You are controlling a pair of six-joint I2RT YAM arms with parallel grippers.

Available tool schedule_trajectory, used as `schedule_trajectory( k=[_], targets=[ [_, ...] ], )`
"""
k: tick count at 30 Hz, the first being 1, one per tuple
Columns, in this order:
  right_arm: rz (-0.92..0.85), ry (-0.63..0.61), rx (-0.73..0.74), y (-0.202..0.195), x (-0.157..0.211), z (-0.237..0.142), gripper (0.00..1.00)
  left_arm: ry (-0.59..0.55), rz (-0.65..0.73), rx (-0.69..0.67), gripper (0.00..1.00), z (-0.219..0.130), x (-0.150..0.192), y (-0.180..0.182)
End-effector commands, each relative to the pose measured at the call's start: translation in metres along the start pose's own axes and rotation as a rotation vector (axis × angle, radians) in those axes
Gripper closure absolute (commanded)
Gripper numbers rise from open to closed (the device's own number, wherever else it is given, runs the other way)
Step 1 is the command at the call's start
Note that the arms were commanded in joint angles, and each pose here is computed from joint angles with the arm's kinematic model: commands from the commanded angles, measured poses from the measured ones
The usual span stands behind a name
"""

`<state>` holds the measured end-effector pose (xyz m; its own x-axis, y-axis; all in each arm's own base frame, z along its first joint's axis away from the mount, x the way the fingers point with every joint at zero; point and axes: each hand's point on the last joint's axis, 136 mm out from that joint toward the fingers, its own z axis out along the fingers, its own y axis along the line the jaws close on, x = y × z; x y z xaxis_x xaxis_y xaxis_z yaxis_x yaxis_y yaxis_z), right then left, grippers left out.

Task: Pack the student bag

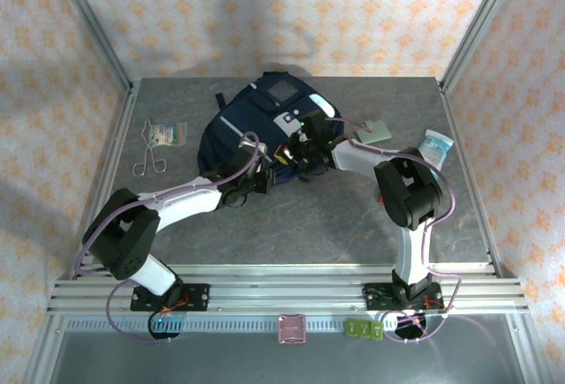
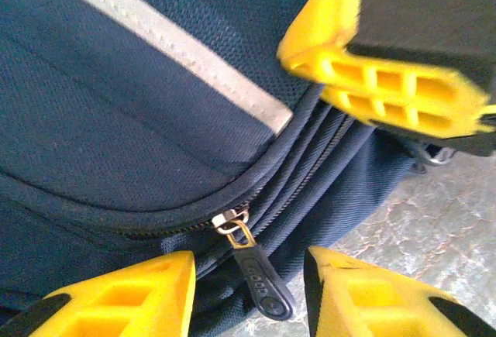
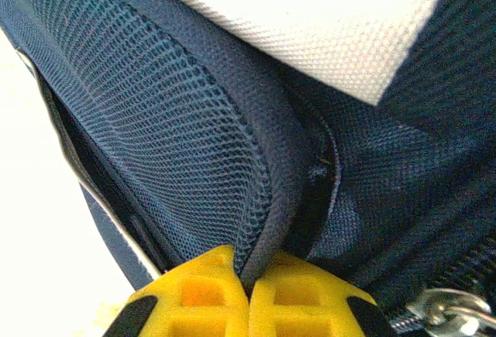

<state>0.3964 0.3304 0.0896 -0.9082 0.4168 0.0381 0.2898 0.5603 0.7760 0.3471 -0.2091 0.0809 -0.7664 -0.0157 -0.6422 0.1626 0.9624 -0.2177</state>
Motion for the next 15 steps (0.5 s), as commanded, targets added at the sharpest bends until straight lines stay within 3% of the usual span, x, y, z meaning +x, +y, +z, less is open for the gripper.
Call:
schedule_trajectory(
  k=[1, 6, 7, 9, 10, 13, 15],
  targets=[
    [-0.045, -0.04, -0.084, 0.0311, -0.0084, -0.009, 1.0, 0.001, -0.025, -0.074, 0.57, 0.0048, 0.0017, 0.007],
    [-0.044, -0.042, -0.092, 0.0326, -0.0091, -0.0091, 1.0, -0.006, -0.038, -0.138, 0.57, 0.0044, 0.0034, 0.0134],
    [-0.044, -0.041, -0.094, 0.0331, -0.009, -0.0092, 1.0, -0.01, -0.036, -0.146, 0.62, 0.0048, 0.003, 0.014],
    [-0.041, -0.043, -0.092, 0.0322, -0.0095, -0.0084, 1.0, 0.002, -0.031, -0.166, 0.89, 0.0077, 0.0046, 0.0164],
    [-0.041, -0.043, -0.092, 0.0322, -0.0095, -0.0084, 1.0, 0.008, -0.028, -0.171, 0.92, 0.0088, 0.0052, 0.0164],
    [-0.04, -0.044, -0.092, 0.032, -0.0097, -0.0082, 1.0, 0.017, -0.027, -0.17, 0.88, 0.01, 0.0069, 0.0163],
    [-0.044, -0.046, -0.095, 0.0336, -0.0097, -0.0091, 1.0, 0.019, -0.025, -0.169, 0.78, 0.0097, 0.0076, 0.0163]
  ],
)
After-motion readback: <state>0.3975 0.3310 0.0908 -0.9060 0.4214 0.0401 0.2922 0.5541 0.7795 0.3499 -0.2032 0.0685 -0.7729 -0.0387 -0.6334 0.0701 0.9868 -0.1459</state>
